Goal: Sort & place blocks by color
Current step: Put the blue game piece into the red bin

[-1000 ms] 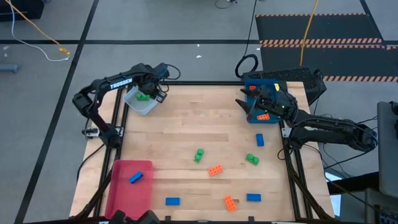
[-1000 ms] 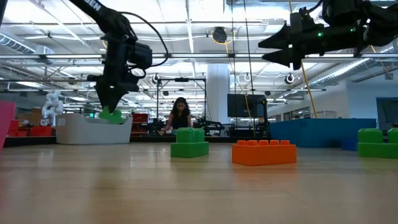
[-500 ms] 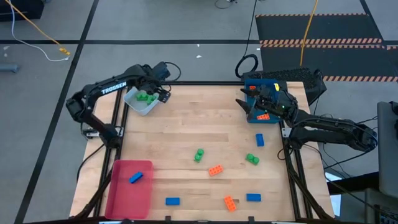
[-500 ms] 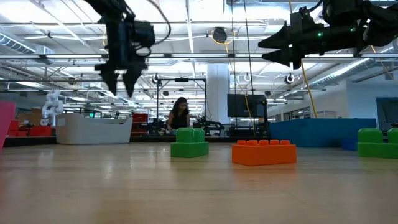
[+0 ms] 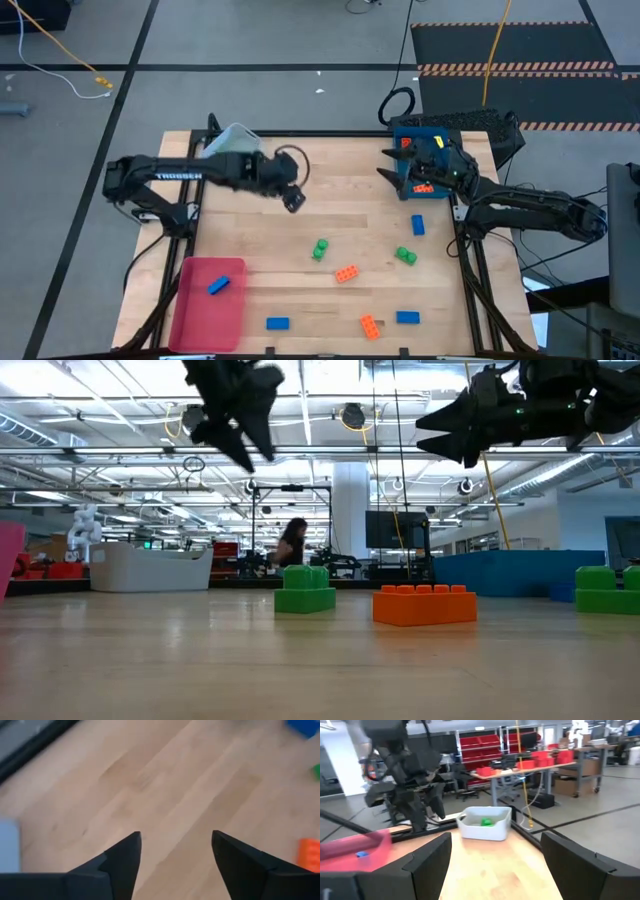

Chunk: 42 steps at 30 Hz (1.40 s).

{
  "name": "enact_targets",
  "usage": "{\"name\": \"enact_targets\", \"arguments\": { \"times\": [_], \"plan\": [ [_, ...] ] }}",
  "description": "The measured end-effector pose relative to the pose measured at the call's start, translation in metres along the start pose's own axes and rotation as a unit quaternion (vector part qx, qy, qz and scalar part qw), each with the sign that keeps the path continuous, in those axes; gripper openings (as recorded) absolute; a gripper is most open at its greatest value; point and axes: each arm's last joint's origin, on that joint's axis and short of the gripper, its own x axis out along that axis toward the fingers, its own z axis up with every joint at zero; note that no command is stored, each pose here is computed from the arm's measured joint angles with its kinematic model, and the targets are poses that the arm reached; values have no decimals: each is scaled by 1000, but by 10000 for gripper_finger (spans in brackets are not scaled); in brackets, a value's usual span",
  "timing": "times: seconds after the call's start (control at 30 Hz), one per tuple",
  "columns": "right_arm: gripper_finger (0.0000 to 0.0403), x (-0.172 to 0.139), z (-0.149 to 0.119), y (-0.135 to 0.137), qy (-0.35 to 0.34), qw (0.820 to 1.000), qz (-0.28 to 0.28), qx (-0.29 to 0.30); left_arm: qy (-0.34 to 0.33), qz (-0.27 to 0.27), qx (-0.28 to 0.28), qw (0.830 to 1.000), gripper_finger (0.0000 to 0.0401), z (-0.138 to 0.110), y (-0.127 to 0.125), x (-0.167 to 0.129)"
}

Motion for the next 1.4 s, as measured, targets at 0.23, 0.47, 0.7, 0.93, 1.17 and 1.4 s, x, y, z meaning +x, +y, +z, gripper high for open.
{"name": "enact_targets", "arguments": {
  "times": [0.23, 0.47, 0.7, 0.93, 1.17, 1.4],
  "plan": [
    [302, 4, 11, 16, -11, 999, 41, -6, -130, -58, 51, 988, 213, -13, -53, -13],
    [302, 6, 19, 35, -24, 996, 83, -1, -212, -141, 67, 965, 207, -25, -82, -9],
    [302, 6, 18, 49, -26, 994, 107, 2, -231, -185, 34, 954, 207, -51, -87, 11],
    [302, 5, 18, 56, -26, 992, 126, 4, -236, -212, 7, 948, 207, -70, -87, 22],
    [302, 4, 17, 60, -27, 990, 138, -21, -248, -217, 30, 944, 207, -76, -91, 23],
    [302, 5, 13, 60, -14, 989, 137, -51, -303, -225, 74, 923, 204, -72, -102, 32]
  ]
}}
